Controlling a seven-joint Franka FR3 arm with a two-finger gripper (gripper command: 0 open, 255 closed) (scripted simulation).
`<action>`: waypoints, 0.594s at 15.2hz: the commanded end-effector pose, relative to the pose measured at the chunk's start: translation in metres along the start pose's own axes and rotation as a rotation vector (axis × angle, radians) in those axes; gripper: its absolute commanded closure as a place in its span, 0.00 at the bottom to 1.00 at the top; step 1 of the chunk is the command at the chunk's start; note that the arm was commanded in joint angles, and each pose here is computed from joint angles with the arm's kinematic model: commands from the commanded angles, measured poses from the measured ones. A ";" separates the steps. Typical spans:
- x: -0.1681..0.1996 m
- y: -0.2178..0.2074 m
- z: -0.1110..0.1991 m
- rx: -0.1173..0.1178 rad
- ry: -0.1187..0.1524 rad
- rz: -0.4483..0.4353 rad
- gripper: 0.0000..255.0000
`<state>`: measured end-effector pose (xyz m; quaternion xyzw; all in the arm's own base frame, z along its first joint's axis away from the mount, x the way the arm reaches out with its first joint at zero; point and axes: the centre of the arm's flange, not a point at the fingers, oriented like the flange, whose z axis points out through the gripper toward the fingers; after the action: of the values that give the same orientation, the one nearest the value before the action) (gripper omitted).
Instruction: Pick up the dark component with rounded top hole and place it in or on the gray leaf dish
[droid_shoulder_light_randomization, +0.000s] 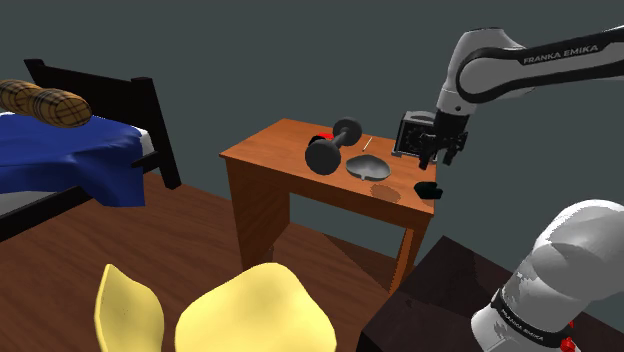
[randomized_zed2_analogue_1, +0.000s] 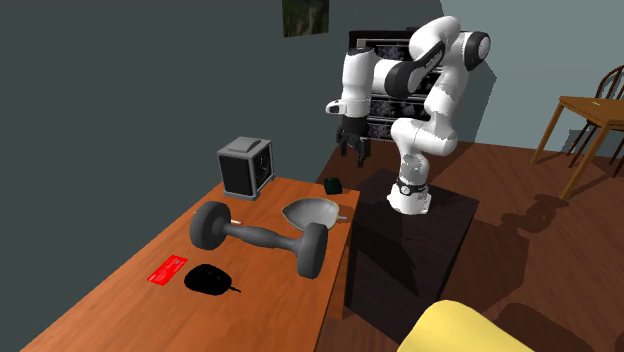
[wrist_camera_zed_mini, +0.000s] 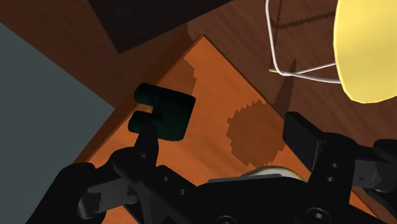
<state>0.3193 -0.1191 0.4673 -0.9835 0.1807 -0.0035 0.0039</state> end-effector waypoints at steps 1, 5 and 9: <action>0.006 0.017 0.022 -0.003 -0.004 0.023 0.00; 0.017 0.045 0.064 -0.010 -0.013 0.069 0.00; 0.017 0.046 0.082 -0.010 -0.014 0.071 0.00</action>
<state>0.3187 -0.1673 0.3889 -0.9766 0.2152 0.0047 0.0006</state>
